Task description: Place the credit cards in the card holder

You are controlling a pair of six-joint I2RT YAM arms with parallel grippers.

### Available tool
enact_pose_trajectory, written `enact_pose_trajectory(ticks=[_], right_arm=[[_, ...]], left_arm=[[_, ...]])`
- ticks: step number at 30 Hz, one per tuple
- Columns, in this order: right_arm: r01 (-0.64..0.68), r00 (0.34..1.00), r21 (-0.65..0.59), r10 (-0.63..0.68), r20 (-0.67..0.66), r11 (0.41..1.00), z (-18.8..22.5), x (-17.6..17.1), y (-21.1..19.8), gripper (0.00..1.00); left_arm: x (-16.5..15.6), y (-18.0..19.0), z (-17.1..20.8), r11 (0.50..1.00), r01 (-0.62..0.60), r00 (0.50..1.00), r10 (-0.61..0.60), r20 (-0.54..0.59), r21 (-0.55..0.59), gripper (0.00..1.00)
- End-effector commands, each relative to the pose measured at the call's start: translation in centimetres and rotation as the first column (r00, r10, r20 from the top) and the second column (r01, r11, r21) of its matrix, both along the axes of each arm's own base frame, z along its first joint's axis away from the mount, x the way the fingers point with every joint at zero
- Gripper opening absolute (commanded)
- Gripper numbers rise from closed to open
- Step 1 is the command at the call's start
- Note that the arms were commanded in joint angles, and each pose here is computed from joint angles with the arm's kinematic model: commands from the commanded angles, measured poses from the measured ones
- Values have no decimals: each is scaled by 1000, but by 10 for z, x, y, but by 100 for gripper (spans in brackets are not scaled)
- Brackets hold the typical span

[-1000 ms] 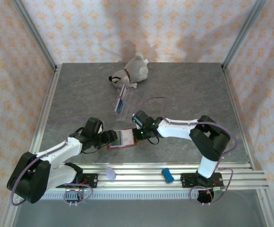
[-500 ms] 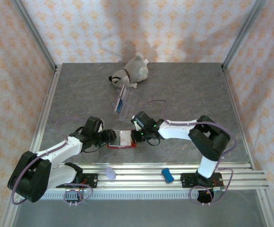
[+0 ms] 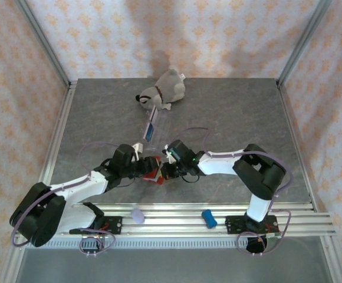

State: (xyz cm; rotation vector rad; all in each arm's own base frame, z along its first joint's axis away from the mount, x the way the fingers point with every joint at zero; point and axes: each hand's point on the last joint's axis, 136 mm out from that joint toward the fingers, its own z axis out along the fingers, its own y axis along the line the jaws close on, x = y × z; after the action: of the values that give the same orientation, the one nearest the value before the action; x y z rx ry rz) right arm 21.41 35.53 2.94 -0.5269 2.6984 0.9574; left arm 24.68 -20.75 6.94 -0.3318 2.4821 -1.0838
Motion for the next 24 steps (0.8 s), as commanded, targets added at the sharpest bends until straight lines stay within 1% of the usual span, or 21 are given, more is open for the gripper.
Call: enact_pose_trajectory(ticks=[1,5,8,10,13,17,20,24], right_arm=[[25,999,-8,-25,-44,1000,-16,-3,-5,0],[32,999,-25,-33,-33,999,-16,-2,-10,0],[39,999,-32,-40,-30,999,-13,-2,-14,0],[44,999,-37,-45,-17,998,-11,0,-17,0],[88,996,-50,-88,-13,995,-14,5,-27,0],[130,991,-18,-130,-26,991,-9,10,-34,2],[146,989,-65,-146,6,987,-8,12,-46,4],[189,982,-135,-183,51,973,-7,15,-64,4]], left_arm=[[6,-21,17,998,40,998,-38,45,-48,47],[5,-22,1,999,39,999,-39,15,-7,47],[4,-25,-8,999,40,999,-40,-10,-25,48],[4,-27,-13,998,37,999,-38,-16,-43,50],[2,-28,-23,999,43,998,-44,-43,-34,51],[-1,-21,-37,1000,23,998,-23,-62,-4,49],[-3,-14,-46,999,2,997,0,-76,34,47],[-6,-4,-53,997,-32,996,38,-84,64,46]])
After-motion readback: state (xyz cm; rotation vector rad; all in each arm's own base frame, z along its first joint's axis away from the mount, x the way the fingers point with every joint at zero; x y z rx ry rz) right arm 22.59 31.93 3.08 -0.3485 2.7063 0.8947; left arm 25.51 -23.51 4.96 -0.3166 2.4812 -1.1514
